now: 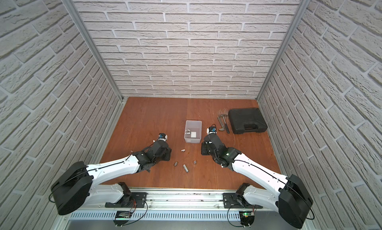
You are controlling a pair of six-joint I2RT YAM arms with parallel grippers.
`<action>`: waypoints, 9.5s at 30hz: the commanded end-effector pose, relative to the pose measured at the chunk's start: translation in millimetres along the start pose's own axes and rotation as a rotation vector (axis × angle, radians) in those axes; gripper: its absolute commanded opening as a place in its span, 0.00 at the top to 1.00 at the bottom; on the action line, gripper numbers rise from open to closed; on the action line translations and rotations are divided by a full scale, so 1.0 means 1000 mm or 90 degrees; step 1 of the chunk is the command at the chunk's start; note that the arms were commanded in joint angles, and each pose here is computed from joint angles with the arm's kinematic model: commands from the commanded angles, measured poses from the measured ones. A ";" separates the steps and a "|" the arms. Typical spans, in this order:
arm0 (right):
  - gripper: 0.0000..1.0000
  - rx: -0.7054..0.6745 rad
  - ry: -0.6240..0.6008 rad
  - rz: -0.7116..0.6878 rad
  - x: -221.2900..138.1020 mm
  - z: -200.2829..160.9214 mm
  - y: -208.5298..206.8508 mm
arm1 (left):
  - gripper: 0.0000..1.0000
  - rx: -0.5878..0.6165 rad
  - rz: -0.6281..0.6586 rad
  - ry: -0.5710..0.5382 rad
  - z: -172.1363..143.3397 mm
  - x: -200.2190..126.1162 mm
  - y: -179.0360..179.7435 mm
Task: Put the socket on the desktop into the storage box
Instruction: Place the socket head in the storage box, then pick up the socket head at the center of the board.
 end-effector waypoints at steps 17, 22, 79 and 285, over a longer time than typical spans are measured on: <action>0.98 0.024 -0.017 0.048 0.005 0.034 0.011 | 0.57 -0.009 -0.023 -0.016 0.004 -0.006 -0.006; 0.98 0.027 -0.016 0.056 0.006 0.036 0.013 | 0.56 -0.010 -0.026 -0.017 0.005 -0.008 -0.006; 0.98 0.028 0.025 0.093 0.052 0.069 0.029 | 0.54 -0.014 -0.032 -0.031 0.022 -0.018 -0.008; 0.65 0.109 0.000 0.007 0.004 -0.007 -0.048 | 1.00 0.105 0.118 0.050 0.003 0.022 -0.087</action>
Point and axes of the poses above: each gripper's point midway between its finger pads, its own x axis out along the fingers, its own y axis along the line the jaws close on, z = x × y, the point moved 2 cm from there along -x, back along the fingers, and after that the axes turned 13 degrees about -x, right-handed, at the moved point
